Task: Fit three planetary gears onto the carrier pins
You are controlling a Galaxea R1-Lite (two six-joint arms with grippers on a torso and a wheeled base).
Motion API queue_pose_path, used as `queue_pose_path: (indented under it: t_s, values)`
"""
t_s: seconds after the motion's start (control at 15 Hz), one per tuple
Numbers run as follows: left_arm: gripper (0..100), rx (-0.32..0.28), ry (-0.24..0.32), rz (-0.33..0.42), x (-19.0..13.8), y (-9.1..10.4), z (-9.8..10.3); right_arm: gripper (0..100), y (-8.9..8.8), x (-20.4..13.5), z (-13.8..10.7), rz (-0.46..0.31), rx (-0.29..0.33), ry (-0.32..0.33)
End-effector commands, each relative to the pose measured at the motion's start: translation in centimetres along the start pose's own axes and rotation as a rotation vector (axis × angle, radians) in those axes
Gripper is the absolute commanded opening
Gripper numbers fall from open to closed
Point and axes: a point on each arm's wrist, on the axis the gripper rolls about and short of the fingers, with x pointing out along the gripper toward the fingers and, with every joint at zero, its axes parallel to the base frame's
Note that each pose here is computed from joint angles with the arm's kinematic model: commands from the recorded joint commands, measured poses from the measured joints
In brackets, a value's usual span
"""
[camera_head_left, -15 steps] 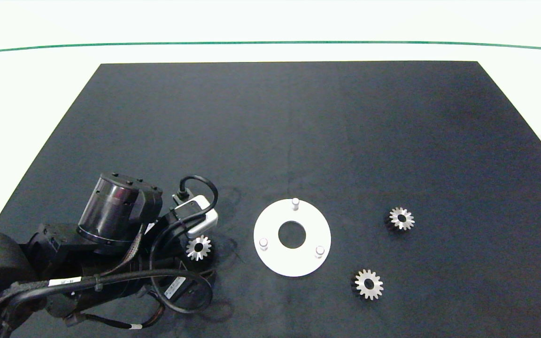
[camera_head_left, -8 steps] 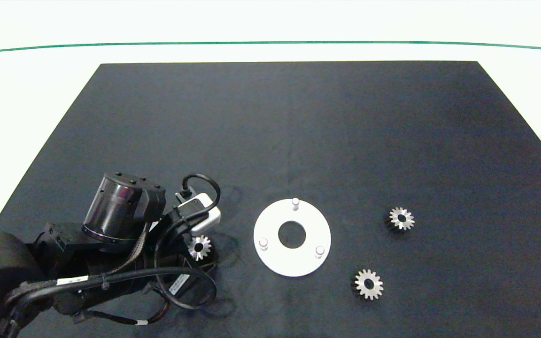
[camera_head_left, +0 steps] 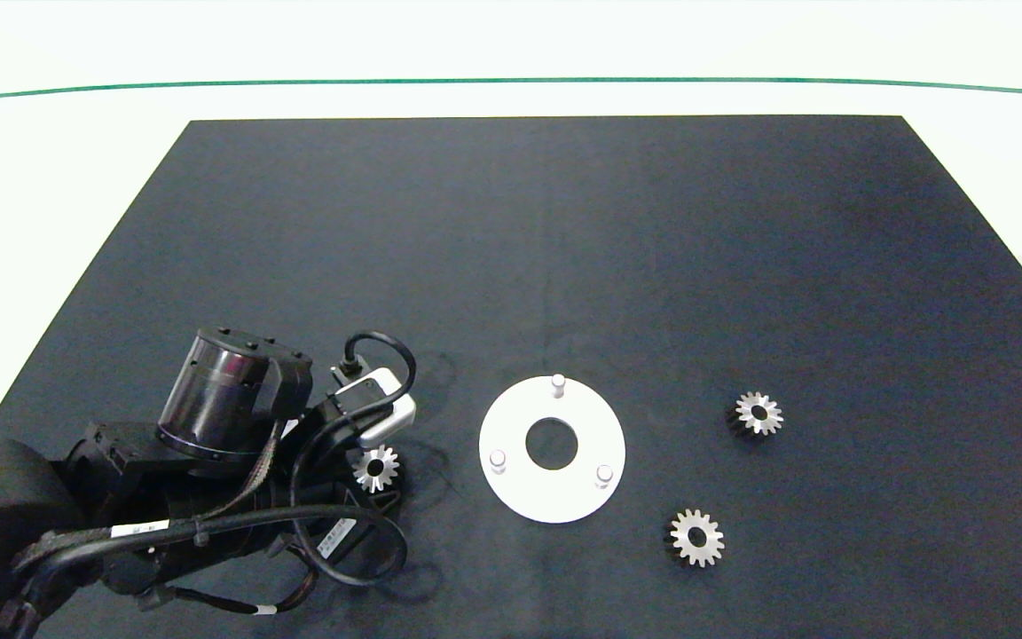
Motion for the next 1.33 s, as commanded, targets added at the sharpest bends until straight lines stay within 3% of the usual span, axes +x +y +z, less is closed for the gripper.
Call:
queue_pose_path:
  t_s: [0.07,1.33]
  values:
    - [51,0.003,0.004,0.002,0.04,0.04,-0.07,100,0.0,0.01,-0.01,0.0,-0.001,0.004]
    - [14,0.005,0.005,0.002,0.03,0.13,-0.05,100,0.01,0.02,-0.06,0.002,-0.002,0.003]
